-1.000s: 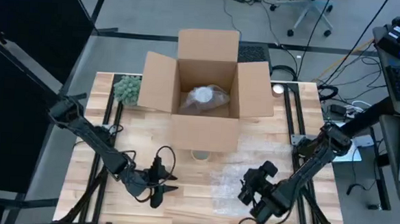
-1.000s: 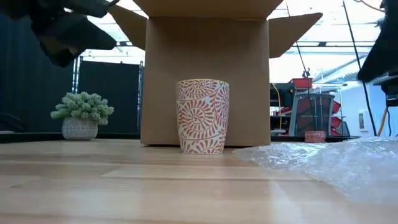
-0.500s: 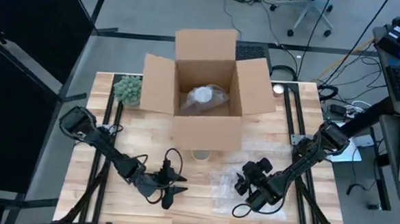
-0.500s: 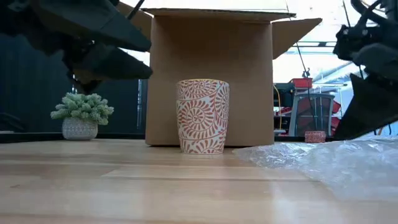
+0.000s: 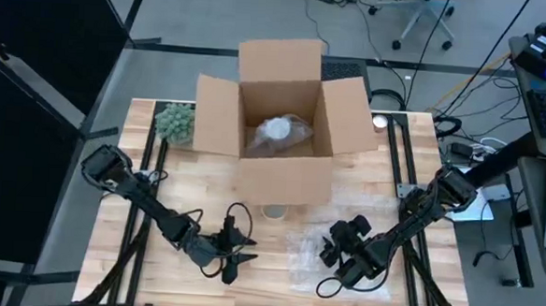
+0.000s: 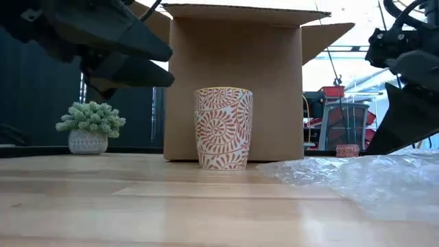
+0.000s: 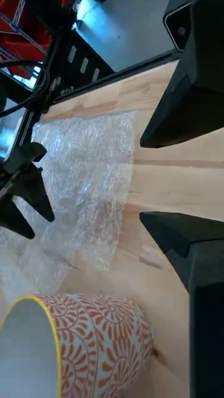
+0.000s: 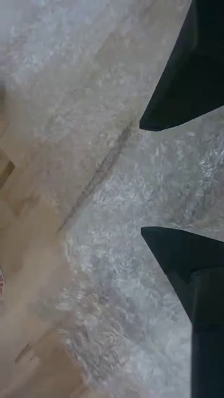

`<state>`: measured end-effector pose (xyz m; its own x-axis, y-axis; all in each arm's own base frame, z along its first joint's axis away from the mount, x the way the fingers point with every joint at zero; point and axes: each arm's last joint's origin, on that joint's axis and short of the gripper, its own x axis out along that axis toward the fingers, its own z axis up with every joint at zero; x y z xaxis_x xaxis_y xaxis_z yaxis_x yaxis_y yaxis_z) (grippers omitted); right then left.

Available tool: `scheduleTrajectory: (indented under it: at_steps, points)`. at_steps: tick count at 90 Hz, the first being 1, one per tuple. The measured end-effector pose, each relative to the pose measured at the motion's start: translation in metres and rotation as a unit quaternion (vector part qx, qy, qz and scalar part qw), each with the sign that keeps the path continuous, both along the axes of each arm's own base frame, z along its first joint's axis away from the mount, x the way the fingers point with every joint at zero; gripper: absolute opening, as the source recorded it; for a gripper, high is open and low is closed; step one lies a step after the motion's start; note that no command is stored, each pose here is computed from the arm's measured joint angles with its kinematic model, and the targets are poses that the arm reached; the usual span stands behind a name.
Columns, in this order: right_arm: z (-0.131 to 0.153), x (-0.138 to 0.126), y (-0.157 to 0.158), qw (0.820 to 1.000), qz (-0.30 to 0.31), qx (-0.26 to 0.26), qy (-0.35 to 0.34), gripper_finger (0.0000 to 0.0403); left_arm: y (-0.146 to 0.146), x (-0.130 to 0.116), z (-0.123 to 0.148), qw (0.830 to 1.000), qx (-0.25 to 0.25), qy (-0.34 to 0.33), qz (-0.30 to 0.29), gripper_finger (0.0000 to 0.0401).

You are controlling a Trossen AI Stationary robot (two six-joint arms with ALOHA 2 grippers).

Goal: Wrap mug
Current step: Wrap the yellow patterned mug with bubble wrap

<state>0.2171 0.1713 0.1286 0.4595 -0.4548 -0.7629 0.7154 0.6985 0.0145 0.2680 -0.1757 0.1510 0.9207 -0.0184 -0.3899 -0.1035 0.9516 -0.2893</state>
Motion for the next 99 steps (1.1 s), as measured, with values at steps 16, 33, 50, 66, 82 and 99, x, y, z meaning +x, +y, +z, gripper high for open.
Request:
scheduleTrajectory:
  at_steps: [16,33,50,66,82,99]
  points:
    - [-0.001,0.005,0.0,1.0,0.011,0.004,-0.005,0.0214,0.0,0.0,0.0,1.0,0.019,0.0,-0.009,0.0167]
    - [-0.008,0.011,0.001,1.0,0.024,-0.001,-0.002,0.019,0.0,0.0,0.0,1.0,0.02,0.0,-0.009,0.0167]
    - [-0.017,0.012,0.002,0.999,0.033,-0.004,0.017,0.0177,0.0,0.0,0.0,1.0,0.023,0.0,-0.01,0.0167]
    - [-0.019,0.012,0.003,0.999,0.045,-0.011,0.022,0.0157,0.0,0.0,0.0,1.0,0.022,0.0,-0.01,0.0167]
    - [-0.019,0.013,0.004,0.998,0.053,-0.012,0.024,0.0155,0.0,0.0,0.0,1.0,0.023,0.0,-0.011,0.0167]
    - [-0.019,0.013,0.004,0.998,0.056,-0.013,0.026,0.0155,0.0,0.0,0.0,1.0,0.023,0.0,-0.011,0.0167]
